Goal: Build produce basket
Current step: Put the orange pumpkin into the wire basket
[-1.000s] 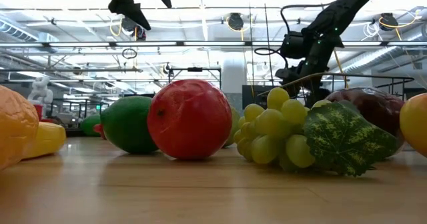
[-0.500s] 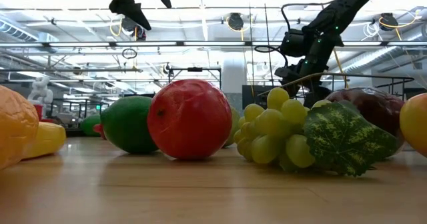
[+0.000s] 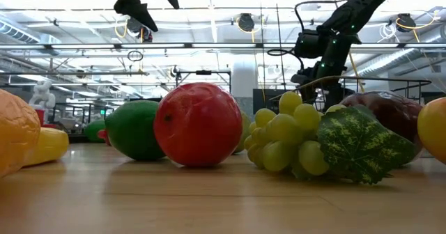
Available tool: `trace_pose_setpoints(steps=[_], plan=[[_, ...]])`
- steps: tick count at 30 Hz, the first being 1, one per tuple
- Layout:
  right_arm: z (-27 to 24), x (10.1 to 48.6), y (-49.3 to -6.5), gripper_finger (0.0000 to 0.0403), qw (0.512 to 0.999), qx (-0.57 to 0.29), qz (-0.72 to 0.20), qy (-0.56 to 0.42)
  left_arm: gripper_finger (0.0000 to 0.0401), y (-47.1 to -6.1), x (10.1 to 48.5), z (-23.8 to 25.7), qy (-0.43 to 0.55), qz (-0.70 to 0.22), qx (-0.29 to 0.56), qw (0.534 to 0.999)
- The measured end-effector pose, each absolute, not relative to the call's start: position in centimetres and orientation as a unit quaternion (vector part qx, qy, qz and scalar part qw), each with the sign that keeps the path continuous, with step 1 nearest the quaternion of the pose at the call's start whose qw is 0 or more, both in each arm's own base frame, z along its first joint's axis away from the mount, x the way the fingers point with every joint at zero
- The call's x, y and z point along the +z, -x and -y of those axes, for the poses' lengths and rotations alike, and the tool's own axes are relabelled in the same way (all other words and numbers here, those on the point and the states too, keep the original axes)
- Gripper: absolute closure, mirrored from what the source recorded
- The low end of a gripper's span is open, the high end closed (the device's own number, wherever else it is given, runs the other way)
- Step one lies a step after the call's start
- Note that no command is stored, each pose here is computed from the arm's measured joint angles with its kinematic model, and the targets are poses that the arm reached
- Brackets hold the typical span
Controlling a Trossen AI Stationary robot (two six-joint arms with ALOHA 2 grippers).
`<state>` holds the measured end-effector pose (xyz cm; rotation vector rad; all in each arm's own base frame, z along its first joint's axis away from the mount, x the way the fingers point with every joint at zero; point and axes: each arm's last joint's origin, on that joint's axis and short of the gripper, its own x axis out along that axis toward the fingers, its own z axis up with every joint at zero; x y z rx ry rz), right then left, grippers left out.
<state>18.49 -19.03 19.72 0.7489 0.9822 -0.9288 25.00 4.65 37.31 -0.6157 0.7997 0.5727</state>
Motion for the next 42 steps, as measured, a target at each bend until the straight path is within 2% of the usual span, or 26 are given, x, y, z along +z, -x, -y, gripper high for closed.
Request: trace_pose_setpoints(steps=[8,12,17,23,28,32,37,42], plan=[[18.0,21.9,-17.1,0.0078,0.713,-0.460,-0.423,-0.318,0.0004,-25.0,37.3,-4.7,0.291,-0.378,0.271,0.836],[17.5,23.3,-16.7,0.0078,0.732,-0.454,-0.394,-0.321,0.0004,-25.3,37.0,-4.7,0.290,-0.383,0.272,0.834],[16.7,24.3,-16.8,0.0078,0.748,-0.428,-0.354,-0.363,0.0004,-25.8,36.7,-4.7,0.286,-0.388,0.270,0.834],[16.4,23.7,-17.4,0.0096,0.733,-0.389,-0.358,-0.428,0.0004,-26.8,36.1,-4.8,0.281,-0.392,0.266,0.834],[16.9,23.0,-18.2,0.0150,0.740,-0.369,-0.359,-0.433,0.0004,-27.8,35.7,-4.6,0.284,-0.387,0.257,0.839],[17.7,22.3,-19.1,0.0213,0.752,-0.353,-0.349,-0.435,0.0004,-28.2,35.6,-4.3,0.288,-0.385,0.246,0.842],[18.3,20.8,-19.8,0.0297,0.744,-0.341,-0.367,-0.441,0.0004,-28.6,35.5,-4.2,0.292,-0.380,0.242,0.844],[18.6,19.9,-20.1,0.0362,0.737,-0.341,-0.382,-0.442,0.0004,-28.5,35.5,-4.2,0.294,-0.380,0.243,0.843]])
